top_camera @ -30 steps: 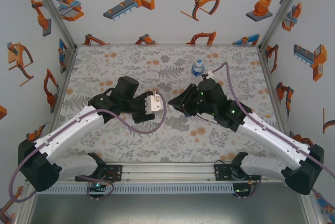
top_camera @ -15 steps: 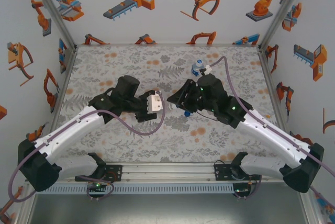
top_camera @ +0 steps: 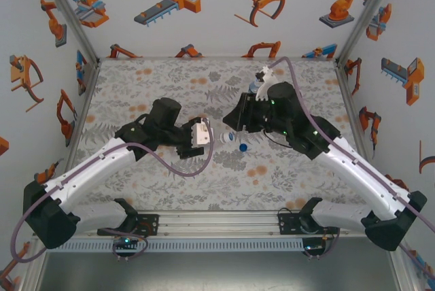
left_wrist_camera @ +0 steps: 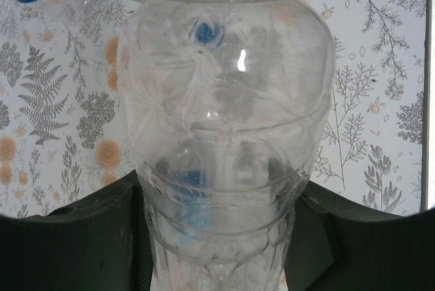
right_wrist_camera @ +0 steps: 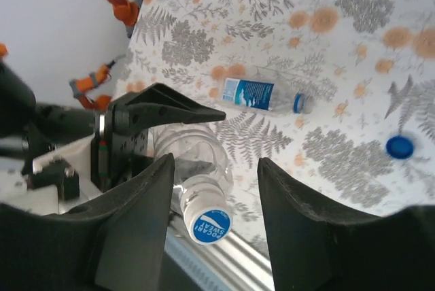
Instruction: Screw on the bottle caps
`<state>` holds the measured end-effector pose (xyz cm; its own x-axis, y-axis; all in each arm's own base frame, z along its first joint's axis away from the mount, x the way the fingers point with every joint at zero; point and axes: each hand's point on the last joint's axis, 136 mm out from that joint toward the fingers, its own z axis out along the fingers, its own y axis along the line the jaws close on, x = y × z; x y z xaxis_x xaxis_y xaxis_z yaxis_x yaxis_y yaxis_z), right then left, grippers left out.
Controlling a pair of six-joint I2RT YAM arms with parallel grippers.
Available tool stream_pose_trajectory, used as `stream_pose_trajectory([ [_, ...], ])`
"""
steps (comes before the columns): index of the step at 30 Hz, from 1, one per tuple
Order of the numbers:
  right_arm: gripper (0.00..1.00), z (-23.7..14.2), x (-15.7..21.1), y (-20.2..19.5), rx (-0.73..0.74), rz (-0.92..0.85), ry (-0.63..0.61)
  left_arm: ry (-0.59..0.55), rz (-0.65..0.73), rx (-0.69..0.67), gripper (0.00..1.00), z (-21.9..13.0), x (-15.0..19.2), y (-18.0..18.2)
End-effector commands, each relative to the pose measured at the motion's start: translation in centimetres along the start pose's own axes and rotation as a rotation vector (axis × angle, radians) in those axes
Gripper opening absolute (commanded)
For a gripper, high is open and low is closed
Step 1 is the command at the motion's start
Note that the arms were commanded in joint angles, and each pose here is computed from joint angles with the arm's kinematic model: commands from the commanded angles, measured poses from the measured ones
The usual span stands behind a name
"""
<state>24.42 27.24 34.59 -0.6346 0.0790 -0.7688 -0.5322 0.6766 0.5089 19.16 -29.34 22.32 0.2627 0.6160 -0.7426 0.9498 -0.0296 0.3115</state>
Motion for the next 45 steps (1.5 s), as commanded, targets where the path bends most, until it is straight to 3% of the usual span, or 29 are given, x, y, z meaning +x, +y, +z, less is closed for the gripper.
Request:
stream_pose_trajectory([
  [1,0.49,-2.9,-1.6,5.5,-0.256,-0.468,-0.09,-0.061,0.035,0.024,0.0,-1.2,-1.7,-0.7],
  [6,0.49,-5.9,2.0,9.3,-0.549,-0.891,-0.086,-0.114,0.068,0.053,0.0,-2.0,-2.7,-1.6],
  [14,0.57,-7.7,4.9,10.1,-0.709,-1.13,-0.163,-0.162,0.084,0.067,0.0,-3.1,-3.8,-2.3],
  [29,0.46,-5.8,6.0,8.8,-0.681,-1.119,-0.126,-0.161,0.074,0.073,0.0,-3.2,-3.7,-2.4],
  [36,0.3,-5.5,5.9,8.5,-0.659,-1.092,-0.11,-0.154,0.066,0.062,0.0,-3.0,-3.6,-2.2],
  [40,0.2,-4.7,5.4,7.5,-0.576,-0.969,-0.073,-0.146,0.034,0.012,0.0,-2.5,-3.5,-1.0],
  [45,0.09,-2.4,4.7,5.4,-0.441,-0.644,-0.045,-0.171,0.026,-0.015,0.0,-1.8,-3.8,-0.1],
])
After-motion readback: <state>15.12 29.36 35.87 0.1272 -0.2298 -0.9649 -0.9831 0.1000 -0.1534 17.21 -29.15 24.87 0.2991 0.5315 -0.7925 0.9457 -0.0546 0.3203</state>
